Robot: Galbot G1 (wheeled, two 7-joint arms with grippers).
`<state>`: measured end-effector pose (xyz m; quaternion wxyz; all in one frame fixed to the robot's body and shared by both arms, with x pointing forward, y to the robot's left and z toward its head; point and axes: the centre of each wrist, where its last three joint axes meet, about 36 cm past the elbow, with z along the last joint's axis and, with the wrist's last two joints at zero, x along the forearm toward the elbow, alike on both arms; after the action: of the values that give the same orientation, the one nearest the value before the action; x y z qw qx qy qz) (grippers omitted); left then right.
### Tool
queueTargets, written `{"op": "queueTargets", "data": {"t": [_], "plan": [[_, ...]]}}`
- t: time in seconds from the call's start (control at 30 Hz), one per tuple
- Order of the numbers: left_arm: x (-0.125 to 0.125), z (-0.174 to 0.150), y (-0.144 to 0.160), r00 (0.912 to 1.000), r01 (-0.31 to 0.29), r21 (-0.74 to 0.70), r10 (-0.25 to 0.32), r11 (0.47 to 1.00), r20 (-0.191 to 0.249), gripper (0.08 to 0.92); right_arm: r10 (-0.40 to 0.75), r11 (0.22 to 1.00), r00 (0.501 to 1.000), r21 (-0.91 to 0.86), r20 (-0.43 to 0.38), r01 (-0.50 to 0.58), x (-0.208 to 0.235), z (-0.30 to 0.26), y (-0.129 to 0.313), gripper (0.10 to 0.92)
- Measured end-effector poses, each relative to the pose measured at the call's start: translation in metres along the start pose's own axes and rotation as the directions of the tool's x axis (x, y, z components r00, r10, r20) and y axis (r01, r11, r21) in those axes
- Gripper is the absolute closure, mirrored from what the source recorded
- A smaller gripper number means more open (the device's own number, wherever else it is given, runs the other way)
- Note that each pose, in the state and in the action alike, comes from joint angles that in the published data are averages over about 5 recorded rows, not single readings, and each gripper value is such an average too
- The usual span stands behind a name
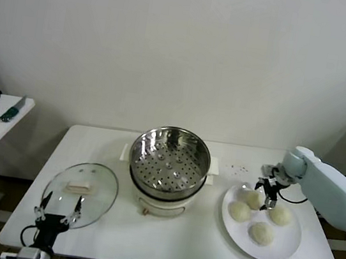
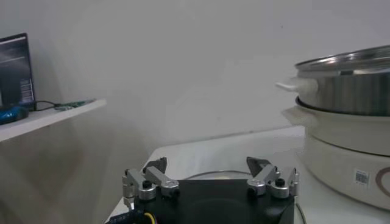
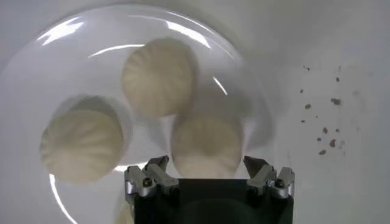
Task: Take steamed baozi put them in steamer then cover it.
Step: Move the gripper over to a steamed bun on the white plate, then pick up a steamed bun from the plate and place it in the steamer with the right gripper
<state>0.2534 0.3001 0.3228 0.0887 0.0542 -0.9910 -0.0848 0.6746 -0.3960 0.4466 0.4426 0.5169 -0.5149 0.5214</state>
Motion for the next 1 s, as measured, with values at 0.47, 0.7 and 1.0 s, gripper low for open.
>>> {"op": "queueTargets", "data": {"t": [0.47,0.7,1.0], "plan": [[0.001,0.001,0.000,1.0000,0.001,0.001,-0.001,1.000,-0.002,0.177,0.002,1.000,1.000,0.023,-0.010,-0.002,0.008,-0.001,-0.005,0.326],[0.003,-0.001,0.000,1.0000,0.000,0.002,0.000,1.000,0.002,0.177,0.029,0.997,0.999,0.076,0.014,-0.030,0.039,-0.012,-0.018,0.328],[0.006,-0.003,-0.001,1.0000,0.000,0.003,0.000,1.000,0.002,0.177,0.098,0.945,0.995,0.310,0.030,-0.103,0.140,-0.075,-0.060,0.322]]}}
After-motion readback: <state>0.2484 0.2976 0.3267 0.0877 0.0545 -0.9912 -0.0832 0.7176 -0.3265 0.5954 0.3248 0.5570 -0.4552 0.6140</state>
